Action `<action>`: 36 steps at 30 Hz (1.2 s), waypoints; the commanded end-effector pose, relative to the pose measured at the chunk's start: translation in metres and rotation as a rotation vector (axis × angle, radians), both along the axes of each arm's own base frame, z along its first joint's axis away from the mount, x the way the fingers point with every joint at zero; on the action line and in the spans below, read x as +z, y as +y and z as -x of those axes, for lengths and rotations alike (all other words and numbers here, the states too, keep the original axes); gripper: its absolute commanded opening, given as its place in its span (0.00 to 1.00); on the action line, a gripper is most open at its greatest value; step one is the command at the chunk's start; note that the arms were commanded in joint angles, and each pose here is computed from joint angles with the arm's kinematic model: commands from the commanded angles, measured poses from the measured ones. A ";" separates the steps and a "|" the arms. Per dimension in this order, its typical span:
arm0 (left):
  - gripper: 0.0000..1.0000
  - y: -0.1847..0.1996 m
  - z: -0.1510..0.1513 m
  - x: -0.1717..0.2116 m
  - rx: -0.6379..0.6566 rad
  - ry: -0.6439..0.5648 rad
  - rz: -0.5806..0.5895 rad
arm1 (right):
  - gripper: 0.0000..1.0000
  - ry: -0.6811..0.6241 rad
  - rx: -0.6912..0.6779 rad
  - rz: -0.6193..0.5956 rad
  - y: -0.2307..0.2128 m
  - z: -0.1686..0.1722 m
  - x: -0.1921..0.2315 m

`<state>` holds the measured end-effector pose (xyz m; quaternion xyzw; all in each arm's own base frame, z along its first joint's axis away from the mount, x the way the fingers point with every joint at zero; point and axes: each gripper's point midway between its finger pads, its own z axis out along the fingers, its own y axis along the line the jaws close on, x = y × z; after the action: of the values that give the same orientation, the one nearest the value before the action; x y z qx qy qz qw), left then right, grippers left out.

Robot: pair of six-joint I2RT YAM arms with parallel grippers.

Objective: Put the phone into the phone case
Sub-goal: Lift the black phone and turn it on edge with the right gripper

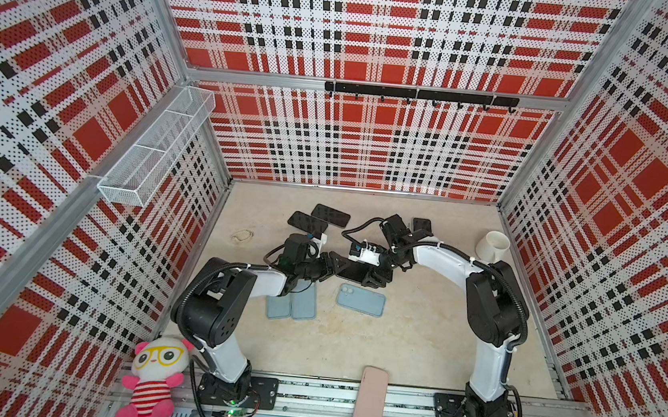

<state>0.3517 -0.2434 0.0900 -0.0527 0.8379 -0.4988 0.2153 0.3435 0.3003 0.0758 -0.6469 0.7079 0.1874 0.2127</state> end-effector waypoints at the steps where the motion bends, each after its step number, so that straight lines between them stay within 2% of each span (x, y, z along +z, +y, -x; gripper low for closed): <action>1: 0.40 -0.008 -0.005 0.014 -0.022 -0.034 0.041 | 0.51 -0.065 0.047 -0.068 0.013 -0.005 0.023; 2: 0.32 -0.007 -0.006 0.014 -0.017 -0.033 0.041 | 0.51 -0.066 0.047 -0.065 0.012 -0.005 0.023; 5: 0.16 -0.008 -0.006 0.015 -0.010 -0.038 0.048 | 0.52 -0.076 0.046 -0.069 0.012 -0.004 0.026; 7: 0.10 -0.010 -0.006 0.016 -0.011 -0.040 0.060 | 0.52 -0.085 0.048 -0.084 0.012 -0.002 0.033; 9: 0.08 -0.015 -0.007 0.020 -0.020 -0.051 0.069 | 0.58 -0.093 0.041 -0.102 0.012 -0.001 0.039; 11: 0.08 -0.020 -0.009 0.025 -0.028 -0.073 0.068 | 0.71 -0.098 0.030 -0.114 0.010 0.000 0.045; 14: 0.08 -0.025 -0.012 0.032 -0.030 -0.103 0.071 | 1.00 -0.108 -0.017 -0.107 0.000 0.000 0.054; 16: 0.08 -0.028 -0.014 0.037 -0.024 -0.125 0.074 | 1.00 -0.122 -0.123 -0.117 -0.017 -0.010 0.064; 20: 0.05 -0.035 -0.017 0.054 0.013 -0.189 0.117 | 1.00 -0.209 -0.495 -0.176 -0.065 -0.039 0.081; 25: 0.00 -0.053 -0.011 0.083 -0.004 -0.202 0.340 | 1.00 0.034 -0.869 -0.265 -0.101 -0.019 0.084; 28: 0.00 -0.059 -0.004 0.089 -0.048 -0.206 0.382 | 1.00 0.228 -1.060 -0.400 -0.123 -0.004 0.079; 30: 0.00 -0.061 -0.001 0.086 -0.067 -0.201 0.377 | 1.00 0.344 -1.120 -0.548 -0.133 0.005 0.080; 33: 0.00 -0.066 0.007 0.081 -0.105 -0.175 0.376 | 0.95 0.457 -1.071 -0.765 -0.136 0.023 0.100; 34: 0.00 -0.067 0.009 0.077 -0.113 -0.166 0.364 | 0.93 0.486 -1.082 -0.798 -0.138 0.028 0.101; 36: 0.00 -0.067 0.011 0.069 -0.124 -0.159 0.315 | 0.91 0.500 -1.081 -0.789 -0.139 0.038 0.098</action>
<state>0.3513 -0.3041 0.1490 -0.0333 0.7382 -0.6307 0.2370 0.3106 0.1417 0.1350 -0.0254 0.8820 0.3494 0.3151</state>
